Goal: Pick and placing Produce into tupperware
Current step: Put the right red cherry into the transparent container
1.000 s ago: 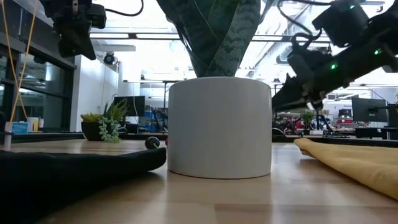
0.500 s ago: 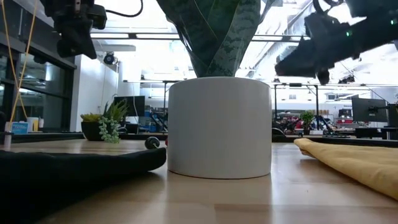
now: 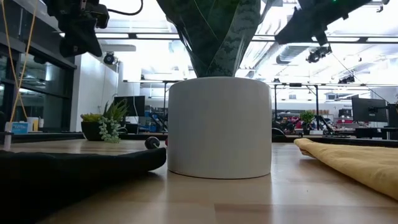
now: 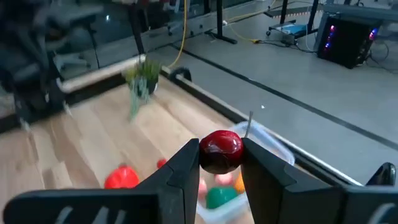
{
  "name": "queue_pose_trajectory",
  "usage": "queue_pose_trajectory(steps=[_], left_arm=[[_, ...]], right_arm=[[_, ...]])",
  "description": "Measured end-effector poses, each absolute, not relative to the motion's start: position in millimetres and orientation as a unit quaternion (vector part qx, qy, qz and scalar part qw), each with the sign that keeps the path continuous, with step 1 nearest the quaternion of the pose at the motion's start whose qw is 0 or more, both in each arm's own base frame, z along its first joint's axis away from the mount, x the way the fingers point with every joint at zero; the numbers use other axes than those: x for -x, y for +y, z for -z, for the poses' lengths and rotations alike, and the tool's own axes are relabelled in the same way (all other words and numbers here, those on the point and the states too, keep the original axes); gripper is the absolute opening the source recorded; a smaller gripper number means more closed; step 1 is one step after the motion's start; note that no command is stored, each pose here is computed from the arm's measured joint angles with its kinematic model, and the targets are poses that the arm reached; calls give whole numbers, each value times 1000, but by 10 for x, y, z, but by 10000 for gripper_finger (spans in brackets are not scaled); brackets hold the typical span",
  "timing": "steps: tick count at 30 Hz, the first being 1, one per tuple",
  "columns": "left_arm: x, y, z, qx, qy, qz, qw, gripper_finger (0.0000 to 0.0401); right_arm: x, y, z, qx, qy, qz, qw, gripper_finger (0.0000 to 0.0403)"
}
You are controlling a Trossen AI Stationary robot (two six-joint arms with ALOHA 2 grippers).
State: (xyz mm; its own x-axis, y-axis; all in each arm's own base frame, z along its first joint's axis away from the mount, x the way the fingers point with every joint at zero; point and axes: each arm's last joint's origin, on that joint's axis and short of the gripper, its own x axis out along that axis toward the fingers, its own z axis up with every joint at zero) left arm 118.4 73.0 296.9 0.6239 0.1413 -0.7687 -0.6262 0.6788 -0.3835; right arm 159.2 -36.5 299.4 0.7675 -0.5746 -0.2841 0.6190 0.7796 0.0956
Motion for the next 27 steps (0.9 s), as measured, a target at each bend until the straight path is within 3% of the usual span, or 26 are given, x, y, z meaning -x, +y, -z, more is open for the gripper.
queue_pose_trajectory(steps=[10, 27], left_arm=[[-1214, 751, -2999, 323, 348, -229, 850, 1], [-1223, 742, -3004, 327, 347, -207, 854, 1]], right_arm=[[-1692, -623, -3382, -131, 109, 298, 939, 91], [-2422, -1320, -3710, -174, 221, 290, 915, 91]])
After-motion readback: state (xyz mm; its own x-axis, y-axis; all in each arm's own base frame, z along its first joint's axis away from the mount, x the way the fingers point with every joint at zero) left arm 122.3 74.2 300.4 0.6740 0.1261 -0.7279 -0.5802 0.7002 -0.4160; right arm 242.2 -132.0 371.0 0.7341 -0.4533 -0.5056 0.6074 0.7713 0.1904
